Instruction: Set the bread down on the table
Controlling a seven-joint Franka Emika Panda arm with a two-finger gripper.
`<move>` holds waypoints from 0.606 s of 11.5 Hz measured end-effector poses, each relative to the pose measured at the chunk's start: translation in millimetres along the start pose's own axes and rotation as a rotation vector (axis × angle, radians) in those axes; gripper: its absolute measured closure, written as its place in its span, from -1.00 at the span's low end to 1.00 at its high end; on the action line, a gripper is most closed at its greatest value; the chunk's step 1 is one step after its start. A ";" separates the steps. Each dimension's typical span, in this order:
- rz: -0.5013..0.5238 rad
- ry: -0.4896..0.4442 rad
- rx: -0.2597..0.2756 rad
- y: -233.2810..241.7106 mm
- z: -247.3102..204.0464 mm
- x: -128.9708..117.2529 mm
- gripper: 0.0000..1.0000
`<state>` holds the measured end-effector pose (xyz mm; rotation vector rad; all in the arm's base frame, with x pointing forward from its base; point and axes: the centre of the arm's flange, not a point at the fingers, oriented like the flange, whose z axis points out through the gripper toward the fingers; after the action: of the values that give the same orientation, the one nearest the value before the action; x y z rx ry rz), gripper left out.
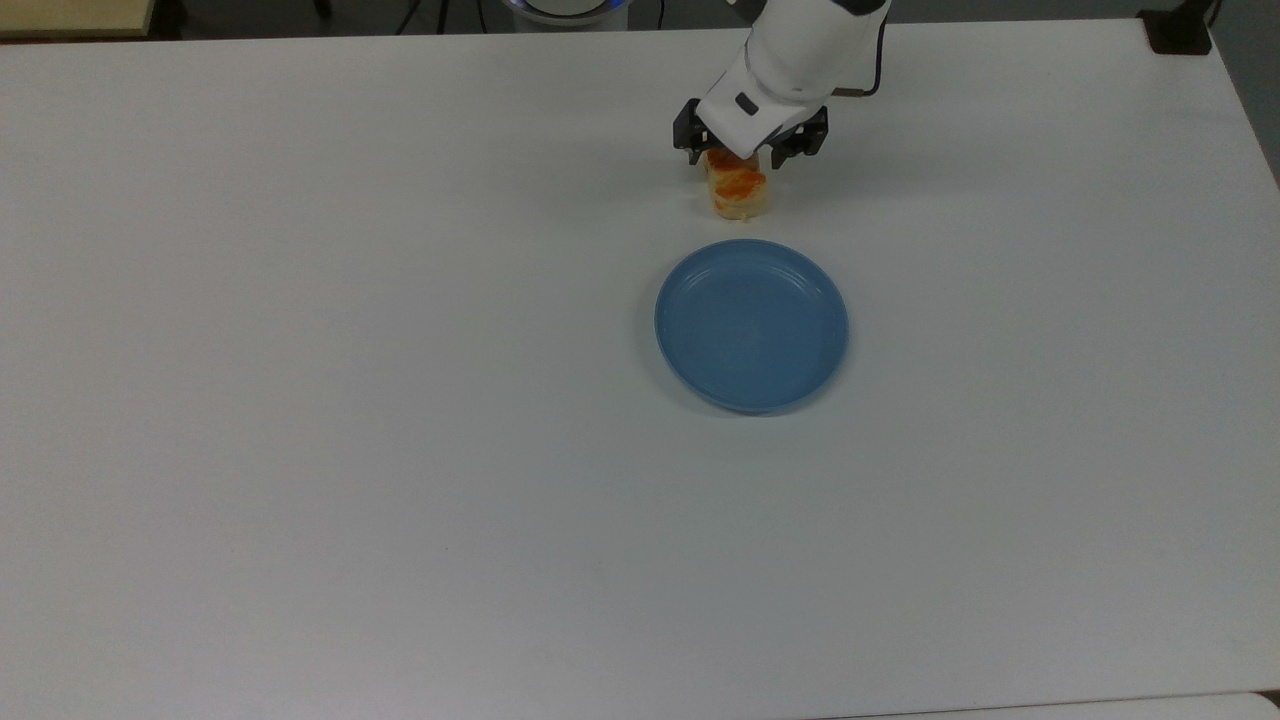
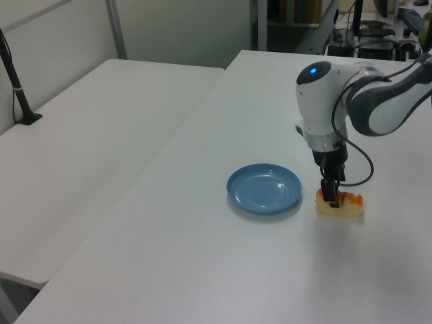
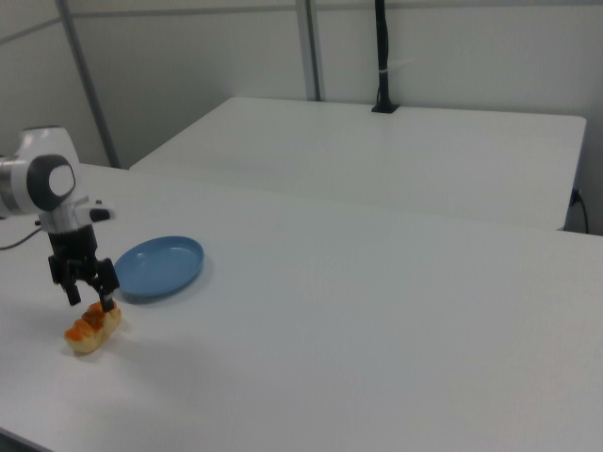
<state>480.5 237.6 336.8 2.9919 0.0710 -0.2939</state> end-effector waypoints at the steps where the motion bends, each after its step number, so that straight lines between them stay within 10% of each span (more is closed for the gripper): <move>1: 0.012 0.026 0.010 5.8 -30.3 2.4 -1.00; 7: 0.120 0.115 0.067 136.7 -205.7 19.8 -1.00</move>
<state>547.3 131.3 550.5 3.0617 -0.1088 -0.1127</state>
